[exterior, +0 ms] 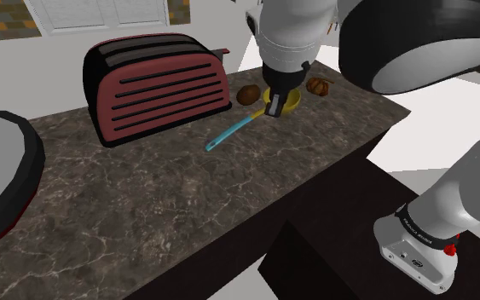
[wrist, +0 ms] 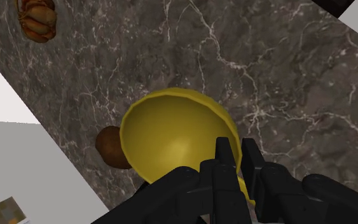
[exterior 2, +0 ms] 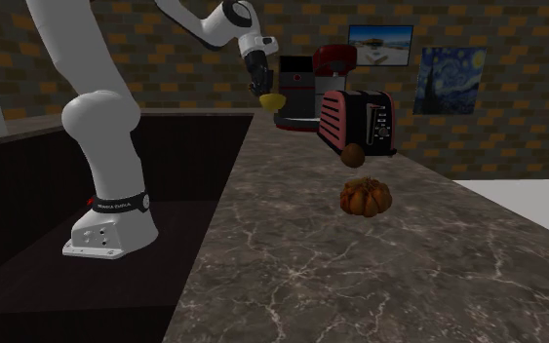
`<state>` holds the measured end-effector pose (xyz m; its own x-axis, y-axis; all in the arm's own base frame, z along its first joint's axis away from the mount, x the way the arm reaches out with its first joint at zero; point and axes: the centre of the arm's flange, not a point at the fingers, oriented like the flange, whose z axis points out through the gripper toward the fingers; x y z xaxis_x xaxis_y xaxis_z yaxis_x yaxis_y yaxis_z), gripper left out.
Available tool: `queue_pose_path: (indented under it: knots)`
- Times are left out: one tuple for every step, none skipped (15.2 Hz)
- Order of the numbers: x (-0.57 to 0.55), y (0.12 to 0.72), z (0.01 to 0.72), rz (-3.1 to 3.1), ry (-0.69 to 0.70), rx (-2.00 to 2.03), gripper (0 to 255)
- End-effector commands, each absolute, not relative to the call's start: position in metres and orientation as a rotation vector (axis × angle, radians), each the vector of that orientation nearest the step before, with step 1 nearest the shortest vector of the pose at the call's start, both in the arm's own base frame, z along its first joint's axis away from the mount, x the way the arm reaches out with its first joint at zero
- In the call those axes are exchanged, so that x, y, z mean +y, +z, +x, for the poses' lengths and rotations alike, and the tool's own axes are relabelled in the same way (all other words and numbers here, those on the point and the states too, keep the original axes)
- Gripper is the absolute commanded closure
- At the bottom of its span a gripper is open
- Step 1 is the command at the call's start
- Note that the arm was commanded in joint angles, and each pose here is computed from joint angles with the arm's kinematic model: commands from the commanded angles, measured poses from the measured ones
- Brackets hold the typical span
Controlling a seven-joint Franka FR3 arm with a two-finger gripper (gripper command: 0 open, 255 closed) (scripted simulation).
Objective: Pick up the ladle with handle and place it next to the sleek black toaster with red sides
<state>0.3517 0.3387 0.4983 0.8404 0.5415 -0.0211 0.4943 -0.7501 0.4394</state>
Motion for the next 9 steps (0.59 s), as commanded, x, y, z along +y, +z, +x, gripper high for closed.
queue_pose_path:
  knots:
    - [0.338, 0.489, 0.352, 2.584, 0.149, 0.767, 255]
    - [0.338, 0.483, 0.352, 2.584, 0.149, 0.767, 255]
    - [0.338, 0.478, 0.352, 2.584, 0.149, 0.767, 255]
    - [0.338, 0.473, 0.352, 2.584, 0.149, 0.767, 255]
    - [0.338, 0.467, 0.352, 2.584, 0.149, 0.767, 255]
    - [0.338, 0.462, 0.352, 2.584, 0.149, 0.767, 255]
    - [0.338, 0.457, 0.352, 2.584, 0.149, 0.767, 255]
    - [0.338, 0.452, 0.352, 2.584, 0.149, 0.767, 255]
    - [0.338, 0.446, 0.352, 2.584, 0.149, 0.767, 255]
